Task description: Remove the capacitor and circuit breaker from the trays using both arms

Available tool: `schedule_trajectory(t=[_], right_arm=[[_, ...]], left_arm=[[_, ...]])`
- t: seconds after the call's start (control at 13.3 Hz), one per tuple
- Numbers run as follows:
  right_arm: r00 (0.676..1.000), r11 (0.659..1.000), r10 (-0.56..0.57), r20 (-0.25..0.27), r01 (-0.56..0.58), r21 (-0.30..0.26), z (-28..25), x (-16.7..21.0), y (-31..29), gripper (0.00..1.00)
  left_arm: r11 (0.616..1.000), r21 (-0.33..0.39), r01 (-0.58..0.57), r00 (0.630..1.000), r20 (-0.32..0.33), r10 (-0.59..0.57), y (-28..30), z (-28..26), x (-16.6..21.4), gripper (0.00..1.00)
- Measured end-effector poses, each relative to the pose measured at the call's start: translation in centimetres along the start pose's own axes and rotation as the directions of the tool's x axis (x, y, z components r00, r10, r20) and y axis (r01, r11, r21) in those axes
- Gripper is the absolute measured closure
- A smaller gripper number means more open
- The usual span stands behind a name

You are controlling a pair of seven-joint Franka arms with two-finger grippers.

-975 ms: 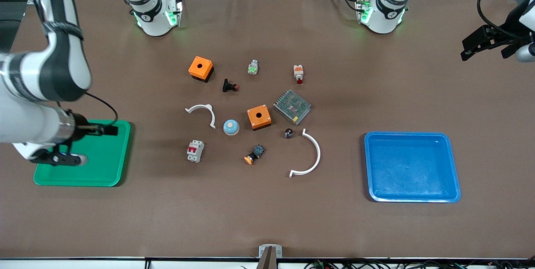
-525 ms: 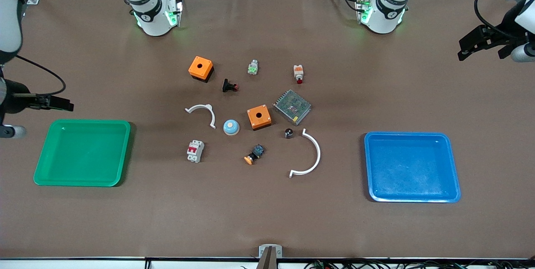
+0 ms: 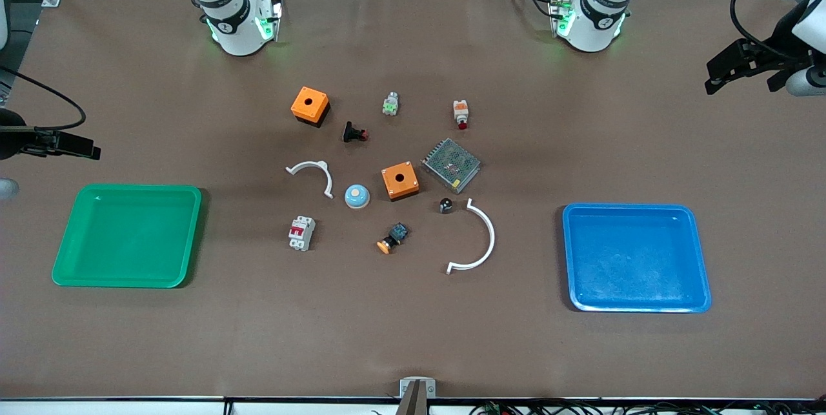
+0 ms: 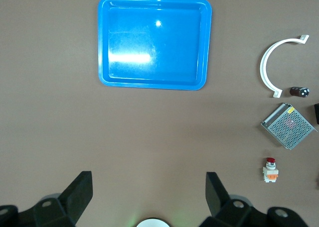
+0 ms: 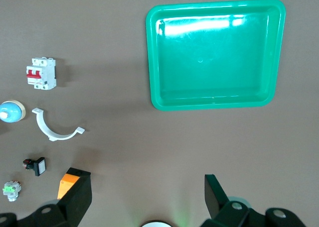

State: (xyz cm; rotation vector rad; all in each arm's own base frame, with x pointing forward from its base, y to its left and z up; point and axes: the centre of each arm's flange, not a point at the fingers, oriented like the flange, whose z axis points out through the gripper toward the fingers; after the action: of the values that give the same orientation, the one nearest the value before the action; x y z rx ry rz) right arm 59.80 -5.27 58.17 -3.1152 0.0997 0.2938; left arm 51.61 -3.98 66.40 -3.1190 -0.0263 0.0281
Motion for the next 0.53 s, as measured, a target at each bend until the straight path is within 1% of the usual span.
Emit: schedule_trajectory(t=[0.22,0.53], right_arm=[[1.000,1.000,-0.013,-0.025,0.013,0.003,-2.5,-2.5,-0.6,0.00],[0.999,1.000,-0.004,-0.054,0.005,0.015,-4.7,-7.7,0.2,0.00]], left_arm=[[1.000,0.000,0.000,1.000,-0.001,0.000,0.0,0.0,0.0,0.00],[1.000,-0.002,-0.012,1.000,-0.010,0.012,0.6,0.0,0.5,0.00]])
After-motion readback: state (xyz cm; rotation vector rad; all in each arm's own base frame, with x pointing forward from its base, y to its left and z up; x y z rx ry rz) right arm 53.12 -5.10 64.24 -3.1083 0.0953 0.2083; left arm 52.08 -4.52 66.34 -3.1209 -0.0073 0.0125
